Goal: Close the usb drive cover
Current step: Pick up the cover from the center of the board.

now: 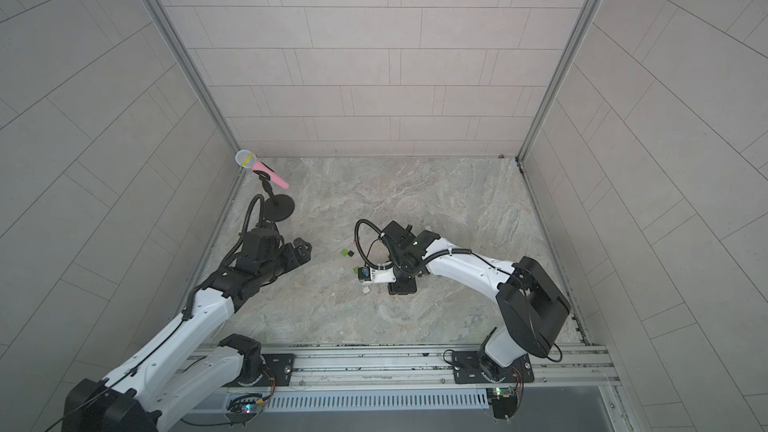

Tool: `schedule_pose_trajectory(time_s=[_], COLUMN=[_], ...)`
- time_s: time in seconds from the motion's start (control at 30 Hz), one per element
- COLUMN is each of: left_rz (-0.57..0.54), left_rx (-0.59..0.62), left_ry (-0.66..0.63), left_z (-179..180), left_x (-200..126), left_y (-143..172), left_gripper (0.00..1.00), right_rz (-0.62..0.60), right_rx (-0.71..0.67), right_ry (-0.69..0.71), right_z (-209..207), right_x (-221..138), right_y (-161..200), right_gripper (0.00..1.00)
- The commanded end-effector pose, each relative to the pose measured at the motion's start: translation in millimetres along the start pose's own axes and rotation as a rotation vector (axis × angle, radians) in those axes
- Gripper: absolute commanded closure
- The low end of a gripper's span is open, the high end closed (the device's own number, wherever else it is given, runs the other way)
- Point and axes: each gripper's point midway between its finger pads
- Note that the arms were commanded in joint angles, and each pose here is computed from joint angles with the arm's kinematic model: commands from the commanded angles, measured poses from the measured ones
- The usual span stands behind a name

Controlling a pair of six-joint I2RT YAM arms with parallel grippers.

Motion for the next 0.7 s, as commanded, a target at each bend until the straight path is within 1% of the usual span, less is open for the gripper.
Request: schedule_pose_trajectory(time_s=[0.0, 0.07, 0.2, 0.4, 0.53, 0.67], left_rz=[-0.02, -0.033, -0.08, -0.073, -0.097, -0.098], left_rx=[0.007, 0.005, 0.008, 0.015, 0.007, -0.015], left_ry=[-0.019, -0.019, -0.049, -0.051, -0.043, -0.078], left_z=[3, 7, 21, 26, 25, 33], left_x=[-5, -5, -6, -5, -5, -3], left_y=[-5, -5, -9, -7, -13, -17], left_gripper=[0.04, 0.03, 0.01, 0.01, 0.0, 0.0], right_rz=[-0.007, -0.006, -0.016, 0.003, 0.025, 0.024], right_rx=[-0.044, -0.077, -0.128, -0.168, -0.188, -0.206], right_ry=[-0.028, -0.049, -0.028, -0.044, -0.089, -0.129], right_z=[2, 5, 1, -2, 8, 10], right_x=[-3, -6, -5, -7, 1, 11], right_y=[-5, -8, -10, -17, -16, -21], right_gripper=[0.55, 0.55, 0.54, 0.54, 0.54, 0.54])
Point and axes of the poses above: each gripper's point midway between its finger pads, its own x axis out along the fingers, its own z axis along the line the jaws close on, y = z × x, and after that the axes turned 15 degrees about -x, right-handed
